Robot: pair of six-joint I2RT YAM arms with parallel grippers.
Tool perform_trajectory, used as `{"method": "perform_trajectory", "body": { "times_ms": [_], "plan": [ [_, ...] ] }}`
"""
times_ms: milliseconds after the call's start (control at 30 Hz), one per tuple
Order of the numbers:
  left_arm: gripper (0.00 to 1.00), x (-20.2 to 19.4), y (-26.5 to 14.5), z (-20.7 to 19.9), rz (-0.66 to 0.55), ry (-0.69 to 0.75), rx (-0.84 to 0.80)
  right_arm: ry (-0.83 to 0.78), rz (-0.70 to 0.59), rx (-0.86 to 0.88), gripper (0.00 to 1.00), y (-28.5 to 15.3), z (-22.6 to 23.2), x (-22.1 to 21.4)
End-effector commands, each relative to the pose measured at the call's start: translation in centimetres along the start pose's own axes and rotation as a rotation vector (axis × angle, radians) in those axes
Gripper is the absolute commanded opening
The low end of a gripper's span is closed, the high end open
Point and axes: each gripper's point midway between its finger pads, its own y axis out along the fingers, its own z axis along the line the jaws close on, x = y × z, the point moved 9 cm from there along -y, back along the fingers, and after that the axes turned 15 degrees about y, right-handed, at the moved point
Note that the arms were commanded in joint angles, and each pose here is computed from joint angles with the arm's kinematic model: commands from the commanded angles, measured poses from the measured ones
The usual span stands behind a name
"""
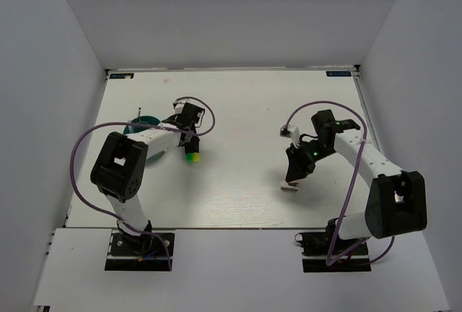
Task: Sort the stationery into containers
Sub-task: Pick up the pen from the center of the board, then place the pen in the storage box.
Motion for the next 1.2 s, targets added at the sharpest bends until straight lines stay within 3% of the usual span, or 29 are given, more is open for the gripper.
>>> {"method": "perform_trajectory", "body": {
  "times_ms": [0,367,633,1167],
  "plan": [
    [0.0,3.2,-2.9,0.1,-0.064,0.032,-0.042,-0.023,-0.025,0.032,0.35,-0.5,0.3,0.7],
    [0.0,8.2,-7.5,2.8,-0.229,0.044,-0.027,-0.016,-0.032,0.05,0.35,-0.6,0.3,0.6],
    [0.0,12.4,-10.2,6.2,-0.427,0.024,-0.013,0.005,-0.012,0.067,0.35,-0.3,0.0,0.5],
    [0.0,16.4,-12.6,12.5,-0.701,-0.011,0.112,0.045,0.037,0.062,0.35,0.5,-1.1,0.5]
  ]
}}
